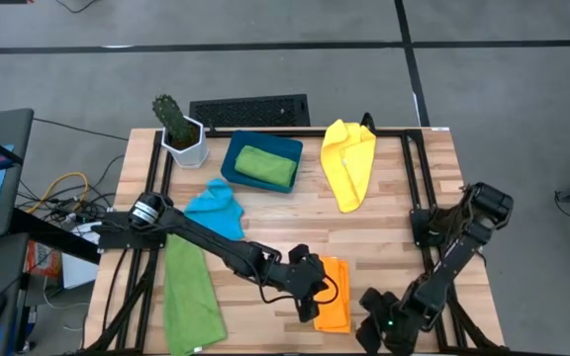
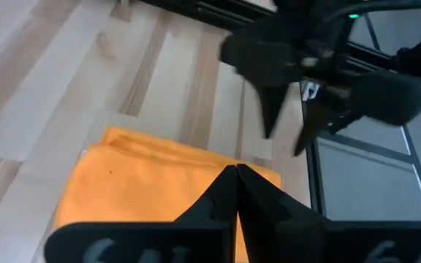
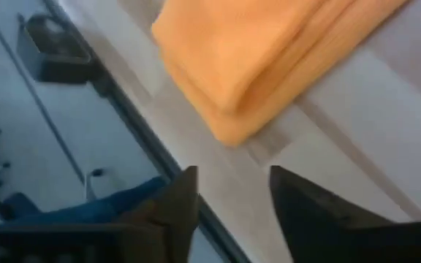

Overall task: Fold microfiber towels
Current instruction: Put the orange towel into the blue bin

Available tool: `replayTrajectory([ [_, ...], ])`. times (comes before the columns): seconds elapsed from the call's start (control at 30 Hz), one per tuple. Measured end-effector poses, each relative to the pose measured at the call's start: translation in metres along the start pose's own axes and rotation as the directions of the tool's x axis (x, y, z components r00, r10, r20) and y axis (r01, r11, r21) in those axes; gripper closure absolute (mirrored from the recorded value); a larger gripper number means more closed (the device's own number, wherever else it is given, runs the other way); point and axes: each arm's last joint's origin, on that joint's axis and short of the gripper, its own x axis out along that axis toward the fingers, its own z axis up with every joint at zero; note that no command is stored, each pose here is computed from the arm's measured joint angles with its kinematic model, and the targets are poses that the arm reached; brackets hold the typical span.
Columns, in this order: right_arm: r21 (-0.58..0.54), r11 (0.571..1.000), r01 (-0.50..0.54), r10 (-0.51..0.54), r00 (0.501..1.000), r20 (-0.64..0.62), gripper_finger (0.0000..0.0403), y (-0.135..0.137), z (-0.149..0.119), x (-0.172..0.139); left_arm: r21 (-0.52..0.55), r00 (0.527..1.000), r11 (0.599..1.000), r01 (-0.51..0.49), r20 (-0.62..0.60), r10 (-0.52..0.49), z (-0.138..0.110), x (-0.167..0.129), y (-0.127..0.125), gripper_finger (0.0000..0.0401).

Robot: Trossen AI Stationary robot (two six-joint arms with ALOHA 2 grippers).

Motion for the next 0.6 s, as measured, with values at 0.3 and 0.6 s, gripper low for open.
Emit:
replayTrajectory([
  [0.3, 0.156, 0.983, 0.095, -0.104, 0.994, 0.046, 0.0144, -0.005, 0.038, 0.009, 0.013, 0.999, 0.999, 0.029, -0.026, -0.029, -0.006, -0.002, -0.009, 0.0401],
  [0.6, 0.215, 0.962, 0.168, -0.184, 0.981, 0.054, 0.0143, -0.012, 0.058, 0.020, 0.046, 0.999, 0.999, 0.023, -0.046, -0.021, -0.009, -0.003, -0.009, 0.0401],
])
